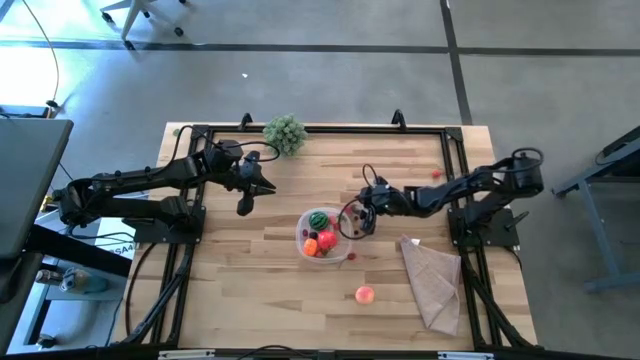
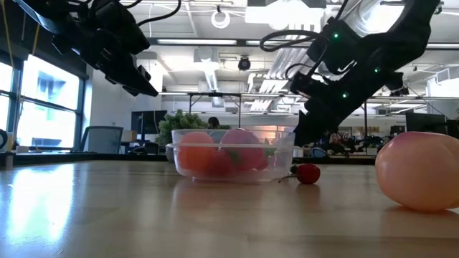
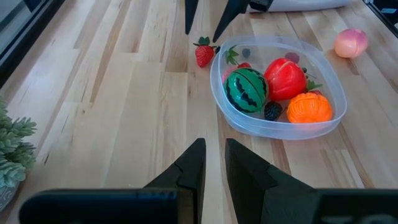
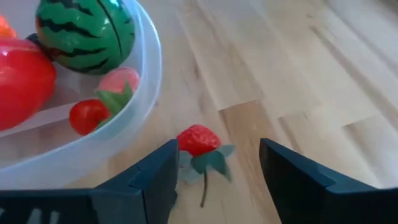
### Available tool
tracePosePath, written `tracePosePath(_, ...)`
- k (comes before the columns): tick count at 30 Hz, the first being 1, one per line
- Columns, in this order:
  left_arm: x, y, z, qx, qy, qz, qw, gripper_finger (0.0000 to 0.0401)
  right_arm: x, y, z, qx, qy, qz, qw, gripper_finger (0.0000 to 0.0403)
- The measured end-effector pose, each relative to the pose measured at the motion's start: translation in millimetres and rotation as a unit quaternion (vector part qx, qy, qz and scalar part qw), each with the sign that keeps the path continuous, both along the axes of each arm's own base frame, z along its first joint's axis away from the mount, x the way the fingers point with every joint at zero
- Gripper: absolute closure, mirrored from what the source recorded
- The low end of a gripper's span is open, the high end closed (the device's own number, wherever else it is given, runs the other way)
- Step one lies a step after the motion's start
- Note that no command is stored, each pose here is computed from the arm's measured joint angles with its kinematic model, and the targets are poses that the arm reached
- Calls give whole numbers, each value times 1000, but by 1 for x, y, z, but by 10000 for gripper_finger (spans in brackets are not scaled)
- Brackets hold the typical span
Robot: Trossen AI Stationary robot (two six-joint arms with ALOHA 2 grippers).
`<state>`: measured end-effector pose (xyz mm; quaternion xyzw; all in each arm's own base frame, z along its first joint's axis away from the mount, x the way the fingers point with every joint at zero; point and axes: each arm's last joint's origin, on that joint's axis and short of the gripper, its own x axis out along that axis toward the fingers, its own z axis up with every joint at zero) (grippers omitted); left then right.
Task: Pick and placing Produce into tupperware
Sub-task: Put the strawberry into the transparent container
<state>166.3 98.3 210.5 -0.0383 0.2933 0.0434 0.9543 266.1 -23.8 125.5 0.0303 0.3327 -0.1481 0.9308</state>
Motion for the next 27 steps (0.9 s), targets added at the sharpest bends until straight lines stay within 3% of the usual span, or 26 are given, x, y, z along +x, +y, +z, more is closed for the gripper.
tracePosePath(8, 0, 0, 0, 0, 0, 0, 1000, 350, 5, 0, -11, 25, -5, 17, 1000, 180)
tracePosePath(22, 0, 0, 0, 0, 0, 0, 1000, 350, 19, -3, -20, 0, 9, 28, 1000, 180)
tracePosePath(27, 0, 0, 0, 0, 0, 0, 1000, 350, 21, -9, -22, 13, 50, 23, 998, 183)
